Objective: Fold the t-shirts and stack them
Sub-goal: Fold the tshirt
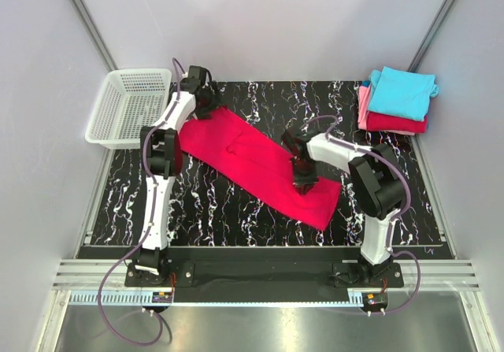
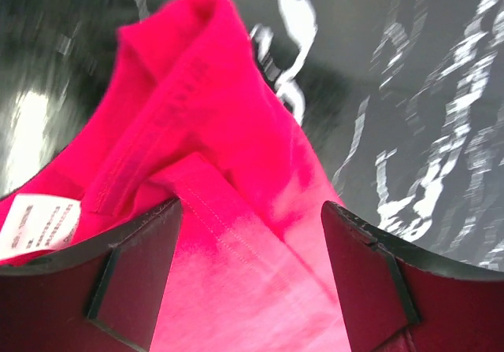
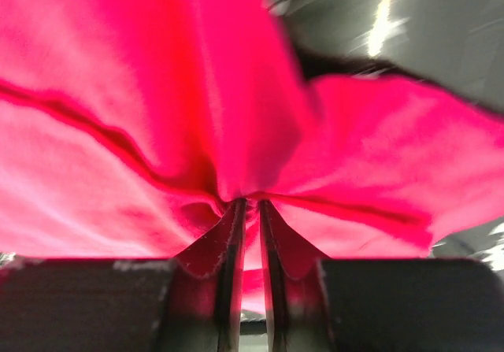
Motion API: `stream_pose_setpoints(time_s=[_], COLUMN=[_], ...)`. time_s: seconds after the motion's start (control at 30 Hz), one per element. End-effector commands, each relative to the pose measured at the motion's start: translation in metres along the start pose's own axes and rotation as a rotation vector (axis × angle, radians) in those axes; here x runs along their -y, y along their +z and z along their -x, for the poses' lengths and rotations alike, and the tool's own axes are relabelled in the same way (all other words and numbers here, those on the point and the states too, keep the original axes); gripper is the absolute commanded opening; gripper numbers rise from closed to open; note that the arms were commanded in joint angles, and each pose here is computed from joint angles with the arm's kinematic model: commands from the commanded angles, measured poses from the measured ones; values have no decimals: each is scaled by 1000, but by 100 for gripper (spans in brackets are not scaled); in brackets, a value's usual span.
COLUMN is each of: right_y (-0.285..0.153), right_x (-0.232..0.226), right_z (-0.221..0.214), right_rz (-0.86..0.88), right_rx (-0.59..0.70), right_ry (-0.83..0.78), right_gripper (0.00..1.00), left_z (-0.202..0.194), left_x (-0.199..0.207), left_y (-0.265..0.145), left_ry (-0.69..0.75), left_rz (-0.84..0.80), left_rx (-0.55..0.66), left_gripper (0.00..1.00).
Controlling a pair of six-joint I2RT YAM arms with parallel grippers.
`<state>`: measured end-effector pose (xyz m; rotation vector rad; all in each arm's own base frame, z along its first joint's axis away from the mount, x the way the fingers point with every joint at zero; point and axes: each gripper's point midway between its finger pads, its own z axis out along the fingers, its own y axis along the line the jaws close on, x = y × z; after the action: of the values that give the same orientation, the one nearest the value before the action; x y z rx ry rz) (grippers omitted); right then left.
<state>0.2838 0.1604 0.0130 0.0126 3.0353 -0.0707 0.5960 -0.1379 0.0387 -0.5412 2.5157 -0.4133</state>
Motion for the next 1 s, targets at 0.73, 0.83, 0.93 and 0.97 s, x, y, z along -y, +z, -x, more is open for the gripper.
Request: stream_pose_setpoints(time_s=[0.73,0.83,0.93,0.97], right_y=[-179,-176,-171,-168], right_x=[-36,-54,-83,-92], right_z=[114,164,208,217], right_rz=[39,264,471,513], right_rx=[589,558,540,535], right_ry=[-97,-56,-90,-119], right_gripper=[43,38,35,34], left_z=[17,-22,-56,-67], left_x=[79,38,8,5], left_y=[-192,-202,-223,-226], left_ry=[39,-26,-61,-64], left_rz=[-386,-255,-187,-185], left_rx=[188,162,172,163], left_gripper=[76,76,76,75])
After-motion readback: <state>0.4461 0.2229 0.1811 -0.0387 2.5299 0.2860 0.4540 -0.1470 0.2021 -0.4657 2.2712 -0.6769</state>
